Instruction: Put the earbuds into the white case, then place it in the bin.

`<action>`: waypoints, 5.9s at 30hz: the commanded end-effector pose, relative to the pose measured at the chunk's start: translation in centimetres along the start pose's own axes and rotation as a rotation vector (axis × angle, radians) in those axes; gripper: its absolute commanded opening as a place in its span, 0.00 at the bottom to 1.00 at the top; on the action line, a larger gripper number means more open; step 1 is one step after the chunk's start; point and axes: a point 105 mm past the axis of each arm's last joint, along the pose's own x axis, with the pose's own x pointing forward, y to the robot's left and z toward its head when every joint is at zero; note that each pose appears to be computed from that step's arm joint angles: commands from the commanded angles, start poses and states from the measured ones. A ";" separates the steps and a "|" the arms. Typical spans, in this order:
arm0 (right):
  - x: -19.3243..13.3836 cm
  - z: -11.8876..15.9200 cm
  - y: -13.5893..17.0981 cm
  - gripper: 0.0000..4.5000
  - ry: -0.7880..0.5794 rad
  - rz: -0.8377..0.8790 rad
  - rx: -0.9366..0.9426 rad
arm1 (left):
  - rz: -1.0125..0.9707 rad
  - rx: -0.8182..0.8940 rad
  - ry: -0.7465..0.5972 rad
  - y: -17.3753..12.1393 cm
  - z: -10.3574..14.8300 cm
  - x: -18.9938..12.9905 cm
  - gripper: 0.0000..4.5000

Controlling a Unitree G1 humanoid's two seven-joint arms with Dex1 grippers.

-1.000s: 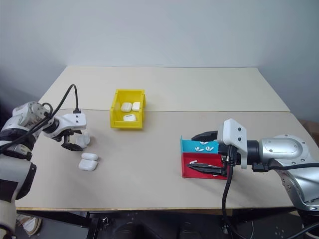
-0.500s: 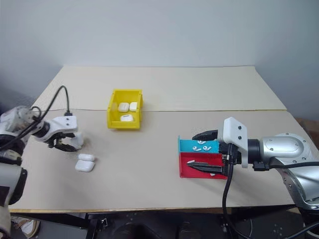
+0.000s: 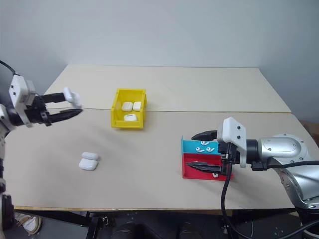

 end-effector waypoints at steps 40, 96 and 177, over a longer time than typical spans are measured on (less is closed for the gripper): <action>4.1 -6.8 -1.9 0.44 0.634 0.440 -0.531 | -0.457 -0.077 -0.434 -13.4 2.7 7.8 0.61; 1.6 11.0 -1.1 0.14 -0.717 -0.143 0.146 | -0.476 -0.121 -0.406 -12.5 2.2 9.2 0.61; 6.1 -8.4 -10.2 0.53 0.717 0.482 -0.457 | -0.320 -0.032 -0.389 -12.1 1.9 8.8 0.61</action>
